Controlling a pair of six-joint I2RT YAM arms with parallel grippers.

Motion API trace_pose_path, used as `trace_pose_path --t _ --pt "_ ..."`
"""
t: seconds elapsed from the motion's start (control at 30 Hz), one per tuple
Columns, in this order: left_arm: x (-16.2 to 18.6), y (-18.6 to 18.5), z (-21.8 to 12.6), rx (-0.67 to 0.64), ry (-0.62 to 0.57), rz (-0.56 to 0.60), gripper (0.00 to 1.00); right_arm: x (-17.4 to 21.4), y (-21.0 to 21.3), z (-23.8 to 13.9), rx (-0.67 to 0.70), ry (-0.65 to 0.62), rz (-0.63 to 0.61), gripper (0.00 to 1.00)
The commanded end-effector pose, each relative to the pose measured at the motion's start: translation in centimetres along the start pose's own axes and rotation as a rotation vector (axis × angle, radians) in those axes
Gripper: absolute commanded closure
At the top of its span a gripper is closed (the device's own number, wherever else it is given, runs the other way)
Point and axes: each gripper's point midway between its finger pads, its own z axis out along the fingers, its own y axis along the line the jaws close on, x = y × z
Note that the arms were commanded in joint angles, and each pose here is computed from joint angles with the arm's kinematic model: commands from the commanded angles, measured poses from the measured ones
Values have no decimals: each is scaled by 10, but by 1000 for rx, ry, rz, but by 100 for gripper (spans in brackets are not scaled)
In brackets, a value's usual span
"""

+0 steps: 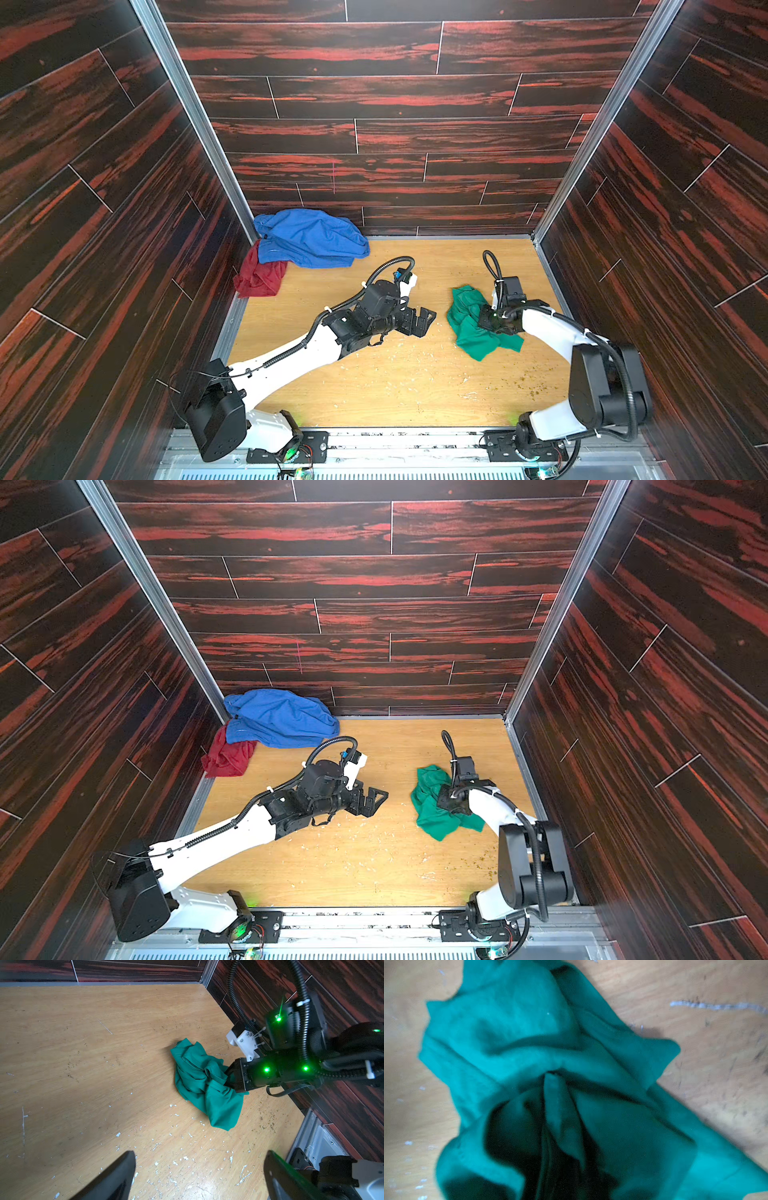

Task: Pick out a specific cloth from the pile
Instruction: 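Grasp the green cloth again with the right gripper from above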

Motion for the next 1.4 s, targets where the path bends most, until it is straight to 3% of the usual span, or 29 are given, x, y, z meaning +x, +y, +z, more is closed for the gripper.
trace_pose_path --t 0.0,0.07,0.13,0.3,0.43,0.63,0.97,1.13,1.23,1.37 --pt "-11 -7 -11 13 -35 8 1 -6 -5 -13 37 -18 -13 55" --pt "-10 -7 -11 12 -34 8 1 -9 -3 -24 23 -42 -15 32" --pt "-5 -4 -10 4 -18 17 1 -12 2 -38 -2 -63 -20 21" --pt "2 0 -10 -15 7 41 1 -10 21 -60 -119 -71 -15 9" --pt "3 1 -8 -15 1 41 1 8 29 -49 -186 -31 30 2" --pt "5 -3 -3 23 -6 6 1 8 10 -31 -41 -63 18 1" --pt "4 0 -4 3 -6 24 1 -12 10 20 82 54 -48 1" --pt "5 1 -6 0 -12 22 1 -1 5 39 125 163 -109 1" --pt "4 1 -7 -5 -9 27 1 11 4 45 118 217 -112 5" --pt "3 1 -8 -8 -9 32 1 21 10 49 67 239 -93 18"
